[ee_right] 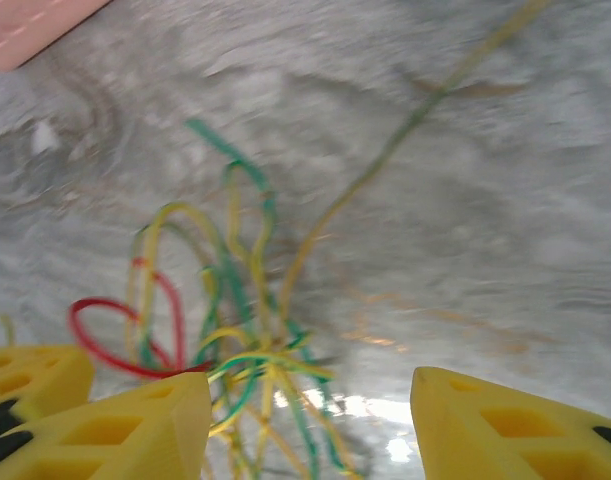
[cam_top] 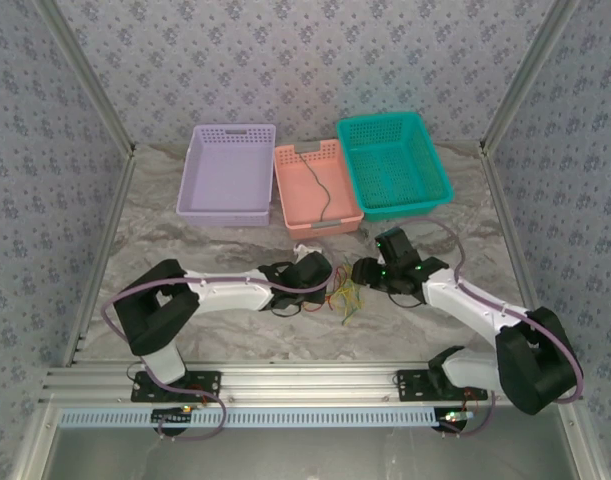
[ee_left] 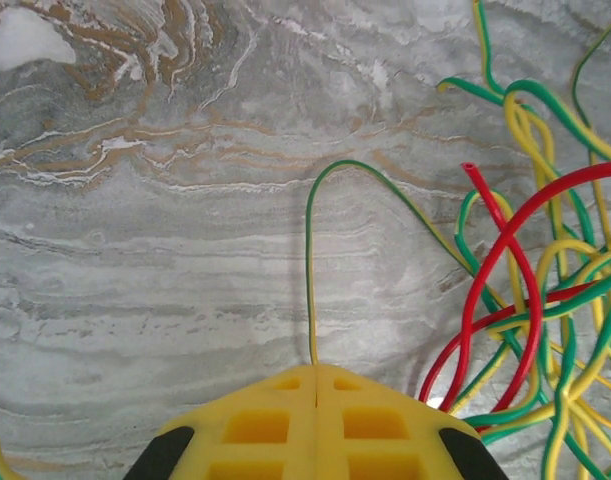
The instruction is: Untangle the cables
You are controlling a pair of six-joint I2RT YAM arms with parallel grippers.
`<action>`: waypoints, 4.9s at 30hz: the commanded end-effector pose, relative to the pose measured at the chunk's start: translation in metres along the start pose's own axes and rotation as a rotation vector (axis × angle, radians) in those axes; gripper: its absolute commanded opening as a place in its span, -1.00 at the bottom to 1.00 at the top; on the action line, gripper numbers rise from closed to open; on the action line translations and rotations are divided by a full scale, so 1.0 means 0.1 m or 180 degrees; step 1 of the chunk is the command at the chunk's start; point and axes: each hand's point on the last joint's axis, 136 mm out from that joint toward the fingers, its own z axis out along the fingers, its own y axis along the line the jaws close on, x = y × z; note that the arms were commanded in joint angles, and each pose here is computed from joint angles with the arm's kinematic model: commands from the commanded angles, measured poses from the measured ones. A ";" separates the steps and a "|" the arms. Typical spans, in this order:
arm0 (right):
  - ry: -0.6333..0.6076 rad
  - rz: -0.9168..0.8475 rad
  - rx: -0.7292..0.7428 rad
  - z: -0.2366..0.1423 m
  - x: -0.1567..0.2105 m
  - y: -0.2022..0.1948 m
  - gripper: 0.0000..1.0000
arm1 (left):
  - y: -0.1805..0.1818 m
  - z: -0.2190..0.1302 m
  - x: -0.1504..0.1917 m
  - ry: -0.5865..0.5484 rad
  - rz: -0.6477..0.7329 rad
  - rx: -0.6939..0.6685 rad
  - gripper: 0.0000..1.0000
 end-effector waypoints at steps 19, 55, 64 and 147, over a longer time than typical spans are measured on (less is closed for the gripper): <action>0.0142 -0.0578 0.0133 0.32 -0.17 0.41 -0.92 | -0.17 -0.02 0.27 0.0287 0.0297 0.0334 -0.12; -0.0933 0.0265 0.0214 -1.30 -1.03 -0.23 -1.00 | 0.97 -0.21 0.13 -0.0007 -0.0107 -0.0863 -1.00; -0.1158 0.0440 0.0290 -1.56 -1.05 -0.37 -1.00 | 0.89 -0.38 -0.03 -0.0084 -0.0152 -0.0737 -1.00; -0.0867 -0.0273 -0.1146 -1.58 -1.40 1.06 0.48 | -1.37 -2.20 -1.30 -0.0280 0.0181 0.2092 -1.00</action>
